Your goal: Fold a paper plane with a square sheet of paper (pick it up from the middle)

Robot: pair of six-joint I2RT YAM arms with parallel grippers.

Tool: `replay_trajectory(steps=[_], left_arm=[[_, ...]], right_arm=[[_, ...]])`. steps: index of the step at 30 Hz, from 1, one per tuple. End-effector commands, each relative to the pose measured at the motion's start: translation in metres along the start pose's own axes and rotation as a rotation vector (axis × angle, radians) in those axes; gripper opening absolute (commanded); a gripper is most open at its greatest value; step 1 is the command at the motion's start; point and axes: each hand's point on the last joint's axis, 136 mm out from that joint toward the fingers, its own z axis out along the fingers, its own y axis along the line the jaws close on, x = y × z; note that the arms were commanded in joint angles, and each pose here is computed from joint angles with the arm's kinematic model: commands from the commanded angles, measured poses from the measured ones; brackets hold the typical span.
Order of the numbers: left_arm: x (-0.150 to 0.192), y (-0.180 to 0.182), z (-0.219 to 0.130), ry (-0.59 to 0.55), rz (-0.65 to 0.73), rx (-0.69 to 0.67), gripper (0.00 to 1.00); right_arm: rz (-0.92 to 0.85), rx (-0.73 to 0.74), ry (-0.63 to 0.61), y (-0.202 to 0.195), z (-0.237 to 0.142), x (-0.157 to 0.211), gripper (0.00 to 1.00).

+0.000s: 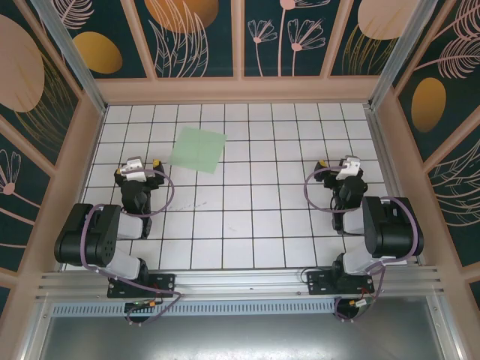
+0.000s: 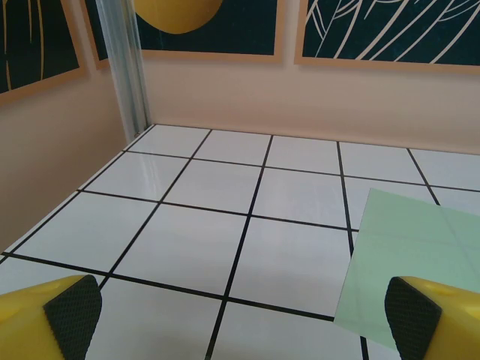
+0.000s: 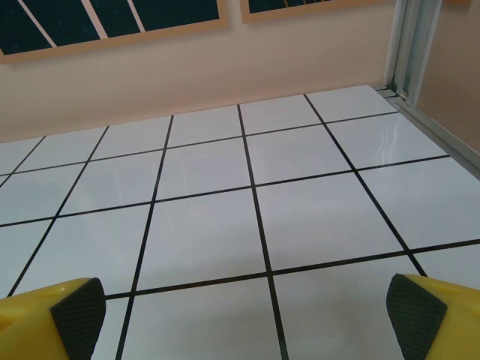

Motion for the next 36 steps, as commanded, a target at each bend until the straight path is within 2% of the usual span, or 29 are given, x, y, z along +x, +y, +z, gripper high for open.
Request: replay_trajectory(steps=[1, 25, 31, 33, 36], left_arm=[[-0.010, 0.000, 0.002, -0.038, -0.017, 0.002, 0.99], [-0.014, 0.004, -0.001, -0.052, -0.025, -0.017, 0.99], [-0.035, 0.016, -0.005, -0.023, -0.073, -0.091, 0.98], [-0.041, 0.014, -0.002, 0.015, -0.119, -0.092, 0.99], [-0.052, 0.002, 0.006, 0.073, -0.221, -0.043, 0.99]], right_arm=[[-0.009, -0.019, -0.022, 0.002, 0.003, -0.008, 0.99], [-0.010, -0.020, -0.026, 0.002, 0.003, -0.009, 0.99], [-0.022, 0.034, -0.023, 0.003, 0.000, -0.037, 0.99], [0.014, 0.078, 0.002, 0.001, 0.001, -0.047, 0.99], [0.117, 0.119, 0.122, 0.005, 0.006, -0.049, 0.99]])
